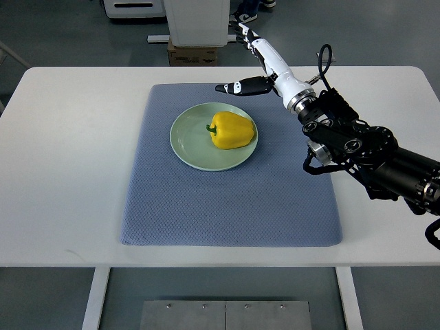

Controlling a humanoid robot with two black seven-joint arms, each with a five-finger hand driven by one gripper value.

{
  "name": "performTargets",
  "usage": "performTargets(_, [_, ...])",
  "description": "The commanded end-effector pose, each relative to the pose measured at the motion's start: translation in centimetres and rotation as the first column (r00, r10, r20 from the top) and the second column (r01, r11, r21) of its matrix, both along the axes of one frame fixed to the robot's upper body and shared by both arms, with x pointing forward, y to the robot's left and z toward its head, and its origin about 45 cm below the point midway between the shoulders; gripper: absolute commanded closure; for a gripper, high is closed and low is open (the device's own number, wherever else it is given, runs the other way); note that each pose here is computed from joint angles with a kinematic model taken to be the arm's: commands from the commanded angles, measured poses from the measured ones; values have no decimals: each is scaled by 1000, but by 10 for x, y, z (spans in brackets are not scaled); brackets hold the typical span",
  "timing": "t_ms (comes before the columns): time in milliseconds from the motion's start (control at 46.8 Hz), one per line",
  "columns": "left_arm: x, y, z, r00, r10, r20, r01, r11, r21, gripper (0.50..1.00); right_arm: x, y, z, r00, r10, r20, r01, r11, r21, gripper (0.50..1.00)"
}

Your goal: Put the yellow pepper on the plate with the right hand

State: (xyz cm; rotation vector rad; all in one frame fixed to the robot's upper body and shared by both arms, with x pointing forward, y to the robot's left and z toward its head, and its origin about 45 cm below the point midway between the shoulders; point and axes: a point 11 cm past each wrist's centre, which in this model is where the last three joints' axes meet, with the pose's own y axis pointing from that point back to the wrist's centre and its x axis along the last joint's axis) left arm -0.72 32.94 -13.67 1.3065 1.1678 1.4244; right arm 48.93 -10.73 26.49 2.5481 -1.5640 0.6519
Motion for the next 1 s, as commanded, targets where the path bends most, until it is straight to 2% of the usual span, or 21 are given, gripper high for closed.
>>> performTargets(0, [0,0,0,1000,0,0,0,1000,0,500,0,-19,-10,999,-48,-23,49,998,29,500])
performTargets(85, [0,0,0,1000,0,0,0,1000,0,500,-1,-42,-24,993,-104,-50,107,993,53,500])
performTargets(192, [0,0,0,1000,0,0,0,1000,0,500,-3,-64,-37,976,-187,-114,204,965,163,500])
performTargets(406, [0,0,0,1000,0,0,0,1000,0,500,-1,-107,-43,923,-310,-229,377,849,369,500])
performTargets(641, [0,0,0,1000,0,0,0,1000,0,500,-4,-133,-65,851,-327,-412,509,708,490,500])
performTargets(982, [0,0,0,1000,0,0,0,1000,0,500,-19,-161,-99,767,-332,-548,632,535,560,500])
